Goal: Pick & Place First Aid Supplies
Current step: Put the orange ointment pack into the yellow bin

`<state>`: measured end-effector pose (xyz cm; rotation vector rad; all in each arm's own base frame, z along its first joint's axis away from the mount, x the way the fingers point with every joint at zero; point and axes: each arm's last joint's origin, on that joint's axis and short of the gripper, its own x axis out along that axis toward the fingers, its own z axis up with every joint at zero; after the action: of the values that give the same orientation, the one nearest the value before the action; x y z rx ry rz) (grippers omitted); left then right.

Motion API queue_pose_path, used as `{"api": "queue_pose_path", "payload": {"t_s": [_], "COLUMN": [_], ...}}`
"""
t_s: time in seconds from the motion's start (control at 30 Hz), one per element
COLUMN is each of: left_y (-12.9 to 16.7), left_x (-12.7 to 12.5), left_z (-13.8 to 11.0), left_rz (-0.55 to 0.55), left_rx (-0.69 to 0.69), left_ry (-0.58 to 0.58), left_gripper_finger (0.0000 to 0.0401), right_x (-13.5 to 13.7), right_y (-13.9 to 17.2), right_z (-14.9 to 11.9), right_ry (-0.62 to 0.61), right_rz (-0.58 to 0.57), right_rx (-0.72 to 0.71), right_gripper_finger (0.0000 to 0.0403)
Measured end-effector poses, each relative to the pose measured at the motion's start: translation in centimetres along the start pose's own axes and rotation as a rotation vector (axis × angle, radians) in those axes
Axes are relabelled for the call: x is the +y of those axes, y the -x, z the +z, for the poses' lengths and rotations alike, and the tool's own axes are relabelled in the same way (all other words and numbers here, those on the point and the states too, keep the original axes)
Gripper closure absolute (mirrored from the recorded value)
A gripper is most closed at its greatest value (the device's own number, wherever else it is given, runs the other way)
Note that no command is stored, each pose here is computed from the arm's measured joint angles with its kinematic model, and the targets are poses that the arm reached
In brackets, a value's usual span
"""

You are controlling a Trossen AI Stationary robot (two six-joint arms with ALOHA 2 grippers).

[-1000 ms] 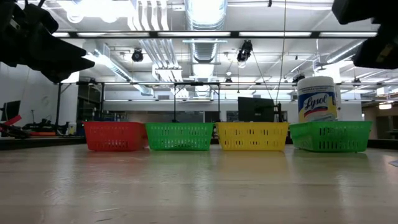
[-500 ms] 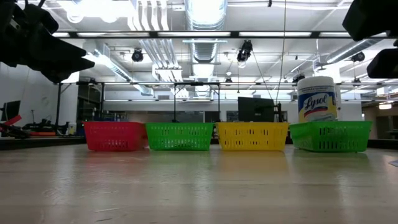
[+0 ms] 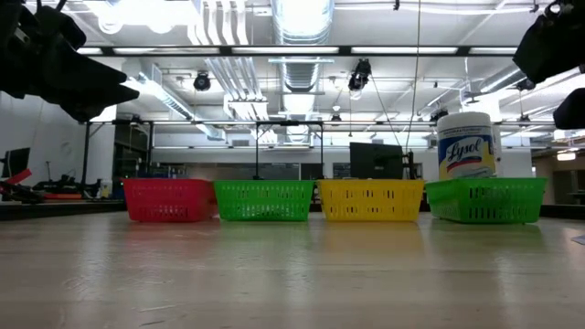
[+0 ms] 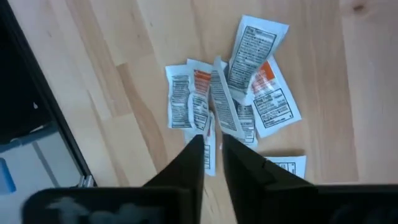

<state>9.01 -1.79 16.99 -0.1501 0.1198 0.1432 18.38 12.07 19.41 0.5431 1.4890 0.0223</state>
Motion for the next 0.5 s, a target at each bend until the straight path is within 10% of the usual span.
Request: {"api": "queue_pose_path", "payload": {"t_s": [0.5], "left_y": [0.0], "left_x": [0.0], "left_z": [0.0], "left_rz": [0.001], "left_rx": [-0.001], "left_ry": [0.001], "left_gripper_finger": [0.0213], "right_x": [0.2], "right_y": [-1.2], "right_z": [0.5], "right_ry": [0.06], "right_rz": [-0.054], "right_rx": [-0.033], "right_gripper_finger": [0.0242]}}
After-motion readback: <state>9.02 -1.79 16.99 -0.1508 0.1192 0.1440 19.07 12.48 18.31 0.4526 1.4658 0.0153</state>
